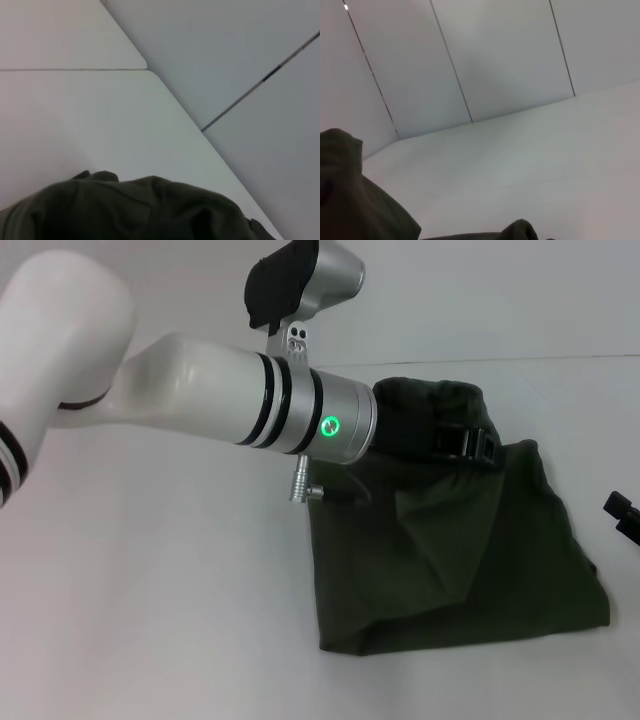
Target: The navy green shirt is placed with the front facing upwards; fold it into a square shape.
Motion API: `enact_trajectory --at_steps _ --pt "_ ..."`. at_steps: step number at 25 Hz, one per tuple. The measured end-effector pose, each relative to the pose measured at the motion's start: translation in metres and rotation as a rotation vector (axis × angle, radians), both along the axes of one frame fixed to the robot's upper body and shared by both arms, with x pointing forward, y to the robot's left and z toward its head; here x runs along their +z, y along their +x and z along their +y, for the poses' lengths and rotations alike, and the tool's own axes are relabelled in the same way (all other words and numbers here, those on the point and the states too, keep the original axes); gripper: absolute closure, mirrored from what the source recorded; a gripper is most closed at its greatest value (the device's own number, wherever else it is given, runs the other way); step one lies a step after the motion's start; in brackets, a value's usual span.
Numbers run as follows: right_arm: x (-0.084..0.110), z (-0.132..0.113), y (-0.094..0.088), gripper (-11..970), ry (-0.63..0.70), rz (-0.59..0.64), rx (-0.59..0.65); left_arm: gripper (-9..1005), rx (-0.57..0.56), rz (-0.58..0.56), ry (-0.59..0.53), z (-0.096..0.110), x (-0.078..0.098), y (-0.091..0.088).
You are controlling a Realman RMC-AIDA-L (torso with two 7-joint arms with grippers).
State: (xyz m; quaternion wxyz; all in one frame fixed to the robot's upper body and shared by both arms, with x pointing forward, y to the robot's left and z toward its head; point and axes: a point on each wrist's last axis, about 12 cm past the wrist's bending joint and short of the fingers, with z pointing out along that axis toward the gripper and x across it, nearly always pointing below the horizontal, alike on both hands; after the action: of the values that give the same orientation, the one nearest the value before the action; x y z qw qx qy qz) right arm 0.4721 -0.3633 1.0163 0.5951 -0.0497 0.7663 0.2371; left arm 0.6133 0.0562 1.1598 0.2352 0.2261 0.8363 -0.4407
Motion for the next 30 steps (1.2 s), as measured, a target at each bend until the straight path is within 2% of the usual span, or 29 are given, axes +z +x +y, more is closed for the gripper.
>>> enact_trajectory --at_steps 5,9,15,23,26,29,30 --pt "-0.001 -0.001 0.000 234 -0.006 0.004 -0.004 962 0.028 0.023 -0.015 -0.001 -0.007 -0.001" --pt "-0.001 -0.001 0.000 234 -0.008 0.006 -0.006 960 0.075 0.085 -0.073 0.000 -0.015 -0.001" --pt "-0.001 -0.001 0.001 233 -0.009 0.006 -0.003 913 0.092 0.103 -0.161 0.001 -0.019 -0.001" --pt "0.002 -0.001 0.000 234 -0.006 -0.007 0.011 596 0.083 0.052 -0.223 0.005 -0.010 0.000" --pt "0.008 0.001 0.001 234 0.006 -0.039 0.056 452 0.074 -0.012 -0.239 0.016 -0.006 0.001" --pt "0.015 0.012 0.007 234 0.012 -0.069 0.145 221 0.044 -0.097 -0.262 0.034 -0.007 -0.001" --pt "0.017 0.018 0.011 233 0.014 -0.076 0.184 194 0.047 -0.114 -0.273 0.042 -0.008 -0.001"
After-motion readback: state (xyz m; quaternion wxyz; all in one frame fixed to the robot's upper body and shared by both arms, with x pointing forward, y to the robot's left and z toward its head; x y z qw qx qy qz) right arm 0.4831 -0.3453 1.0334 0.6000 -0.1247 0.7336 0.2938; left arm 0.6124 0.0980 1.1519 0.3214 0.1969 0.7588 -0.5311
